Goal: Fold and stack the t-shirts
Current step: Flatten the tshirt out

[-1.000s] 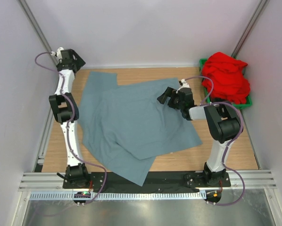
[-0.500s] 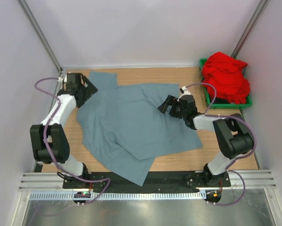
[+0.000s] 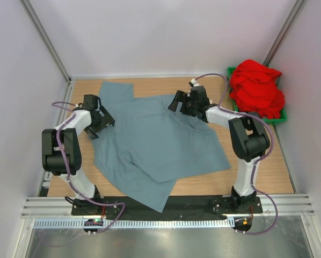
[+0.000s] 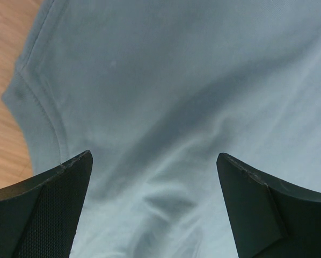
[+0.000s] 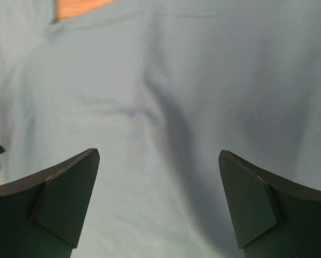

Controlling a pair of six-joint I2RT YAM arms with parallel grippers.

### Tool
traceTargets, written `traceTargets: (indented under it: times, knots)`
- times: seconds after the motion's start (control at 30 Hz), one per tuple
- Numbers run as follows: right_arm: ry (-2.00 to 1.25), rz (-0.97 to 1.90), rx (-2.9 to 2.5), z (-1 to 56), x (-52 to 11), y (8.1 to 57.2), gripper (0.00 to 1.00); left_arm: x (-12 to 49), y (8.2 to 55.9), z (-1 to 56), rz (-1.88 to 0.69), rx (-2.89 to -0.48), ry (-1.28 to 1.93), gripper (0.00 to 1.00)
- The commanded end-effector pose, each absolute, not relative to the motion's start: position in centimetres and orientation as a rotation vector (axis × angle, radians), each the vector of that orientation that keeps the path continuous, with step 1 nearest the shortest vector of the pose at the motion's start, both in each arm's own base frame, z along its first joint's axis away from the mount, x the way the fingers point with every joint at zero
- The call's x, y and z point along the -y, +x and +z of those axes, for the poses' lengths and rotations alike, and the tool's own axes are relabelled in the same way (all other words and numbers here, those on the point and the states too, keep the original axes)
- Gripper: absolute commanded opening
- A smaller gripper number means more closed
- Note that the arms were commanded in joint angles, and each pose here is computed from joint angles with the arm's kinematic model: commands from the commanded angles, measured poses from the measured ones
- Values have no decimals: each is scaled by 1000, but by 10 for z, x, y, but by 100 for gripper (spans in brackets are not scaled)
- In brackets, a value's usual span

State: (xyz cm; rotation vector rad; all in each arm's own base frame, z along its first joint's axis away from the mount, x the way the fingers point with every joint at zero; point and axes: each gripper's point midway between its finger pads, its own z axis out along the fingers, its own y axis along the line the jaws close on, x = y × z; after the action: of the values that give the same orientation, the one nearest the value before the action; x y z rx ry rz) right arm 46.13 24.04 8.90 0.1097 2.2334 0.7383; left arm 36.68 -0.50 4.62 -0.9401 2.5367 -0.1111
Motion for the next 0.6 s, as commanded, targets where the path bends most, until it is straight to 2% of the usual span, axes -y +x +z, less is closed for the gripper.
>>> traceTargets:
  times: [0.0, 0.03, 0.37, 0.47, 0.53, 0.57]
  knots:
    - [120, 701, -2328, 63, -224, 479, 100, 1, 386, 42, -81, -2542, -921, 98]
    - [144, 681, -2385, 46, -217, 477, 100, 3, 389, 38, -80, -2552, -923, 98]
    - [374, 568, -2415, 11, -146, 511, 100, 22, 442, 7, -23, -2637, -845, 98]
    - [454, 557, -2416, 2, -122, 528, 100, 31, 478, 10, -34, -2622, -802, 98]
    - [480, 572, -2408, -3, -111, 540, 100, 38, 482, -4, -10, -2689, -759, 98]
    - [478, 580, -2384, 6, -108, 551, 100, 41, 501, 8, -19, -2656, -737, 98]
